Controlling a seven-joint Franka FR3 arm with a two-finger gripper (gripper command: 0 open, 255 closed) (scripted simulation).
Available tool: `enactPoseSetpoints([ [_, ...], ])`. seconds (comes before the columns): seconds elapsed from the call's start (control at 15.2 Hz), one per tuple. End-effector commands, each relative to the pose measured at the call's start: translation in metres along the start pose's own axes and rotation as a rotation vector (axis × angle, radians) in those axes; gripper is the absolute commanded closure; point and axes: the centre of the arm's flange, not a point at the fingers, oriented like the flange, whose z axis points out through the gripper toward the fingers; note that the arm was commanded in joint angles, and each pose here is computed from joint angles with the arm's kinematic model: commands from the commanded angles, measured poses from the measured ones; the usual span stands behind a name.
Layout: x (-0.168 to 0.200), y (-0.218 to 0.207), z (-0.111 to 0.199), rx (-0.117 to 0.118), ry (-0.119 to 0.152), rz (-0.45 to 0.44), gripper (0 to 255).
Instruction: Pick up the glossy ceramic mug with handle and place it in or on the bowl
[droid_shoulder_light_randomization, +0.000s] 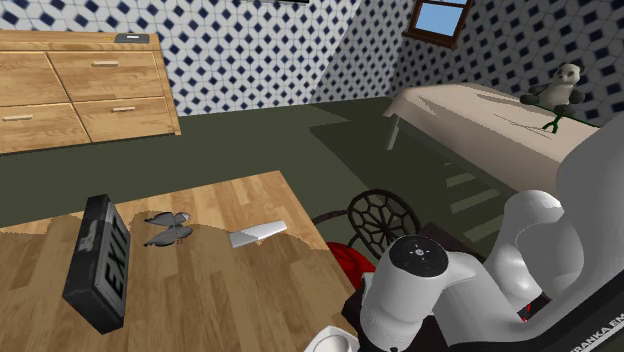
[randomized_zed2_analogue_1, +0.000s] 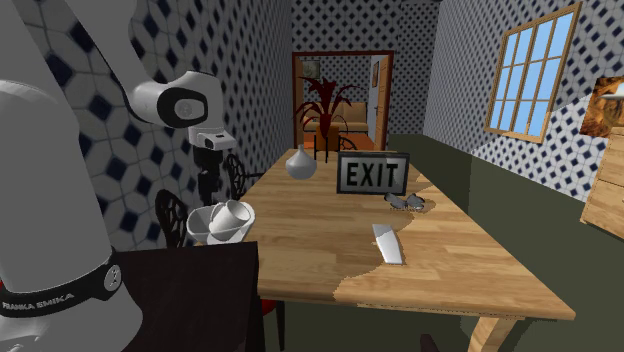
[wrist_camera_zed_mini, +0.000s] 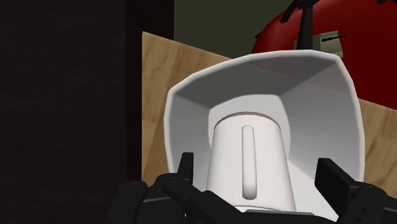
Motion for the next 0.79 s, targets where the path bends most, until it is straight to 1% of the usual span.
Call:
enactPoseSetpoints([
  [0.0, 0.000, 0.000, -0.013, 0.000, 0.000, 0.000, 0],
  [0.2, 0.000, 0.000, -0.050, 0.000, 0.000, 0.000, 0],
  [0.73, 0.000, 0.000, -0.050, 0.000, 0.000, 0.000, 0],
])
